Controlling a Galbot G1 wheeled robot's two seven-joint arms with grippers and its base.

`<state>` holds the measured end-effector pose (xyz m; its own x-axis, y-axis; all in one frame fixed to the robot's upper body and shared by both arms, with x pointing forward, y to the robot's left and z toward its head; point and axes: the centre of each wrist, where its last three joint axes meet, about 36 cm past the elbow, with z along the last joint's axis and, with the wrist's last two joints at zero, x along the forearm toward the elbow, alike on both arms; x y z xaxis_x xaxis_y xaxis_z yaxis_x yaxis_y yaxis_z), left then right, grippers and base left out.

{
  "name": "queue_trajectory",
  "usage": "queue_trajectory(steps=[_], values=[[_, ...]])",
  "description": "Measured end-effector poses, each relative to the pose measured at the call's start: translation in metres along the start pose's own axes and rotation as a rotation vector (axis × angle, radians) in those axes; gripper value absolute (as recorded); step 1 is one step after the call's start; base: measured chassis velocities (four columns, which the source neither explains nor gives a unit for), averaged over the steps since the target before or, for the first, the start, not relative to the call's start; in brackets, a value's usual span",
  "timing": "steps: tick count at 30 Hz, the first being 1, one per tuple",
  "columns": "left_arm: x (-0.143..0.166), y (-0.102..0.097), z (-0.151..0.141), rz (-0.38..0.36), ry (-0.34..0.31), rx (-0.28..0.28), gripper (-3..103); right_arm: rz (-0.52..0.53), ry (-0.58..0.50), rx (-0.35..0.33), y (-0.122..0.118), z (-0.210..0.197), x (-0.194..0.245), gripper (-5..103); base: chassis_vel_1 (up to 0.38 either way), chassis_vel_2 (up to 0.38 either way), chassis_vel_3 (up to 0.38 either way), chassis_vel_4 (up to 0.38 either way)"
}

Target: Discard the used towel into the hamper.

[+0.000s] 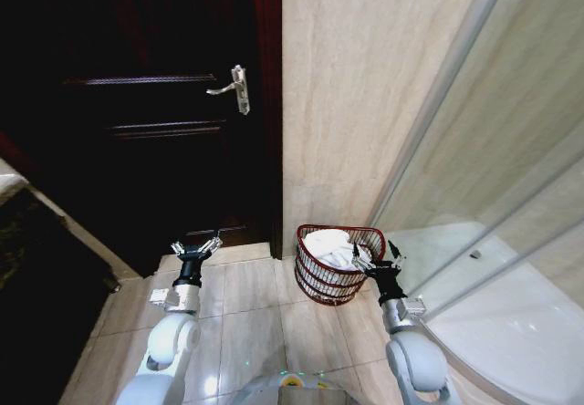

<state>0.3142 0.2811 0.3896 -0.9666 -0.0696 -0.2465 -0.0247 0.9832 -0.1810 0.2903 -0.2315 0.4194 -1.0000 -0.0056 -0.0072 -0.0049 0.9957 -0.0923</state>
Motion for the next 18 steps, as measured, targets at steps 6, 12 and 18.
queue_trajectory(steps=[6, 12, 18], values=[[-0.0007, -0.0017, 0.0008, 0.005, -0.004, -0.005, 100, 0.004, 0.003, -0.010, -0.0005, -0.0035, -0.0008, 100, 0.077, 0.071, 0.083, 0.088], [0.0004, -0.0037, 0.0006, 0.008, -0.013, -0.022, 100, 0.007, 0.011, -0.016, -0.0011, -0.0057, -0.0013, 100, 0.026, 0.031, 0.044, 0.033], [0.0009, -0.0085, 0.0009, 0.001, -0.021, -0.029, 100, 0.018, 0.006, -0.020, -0.0013, -0.0079, -0.0005, 100, 0.000, 0.000, 0.000, 0.000]])
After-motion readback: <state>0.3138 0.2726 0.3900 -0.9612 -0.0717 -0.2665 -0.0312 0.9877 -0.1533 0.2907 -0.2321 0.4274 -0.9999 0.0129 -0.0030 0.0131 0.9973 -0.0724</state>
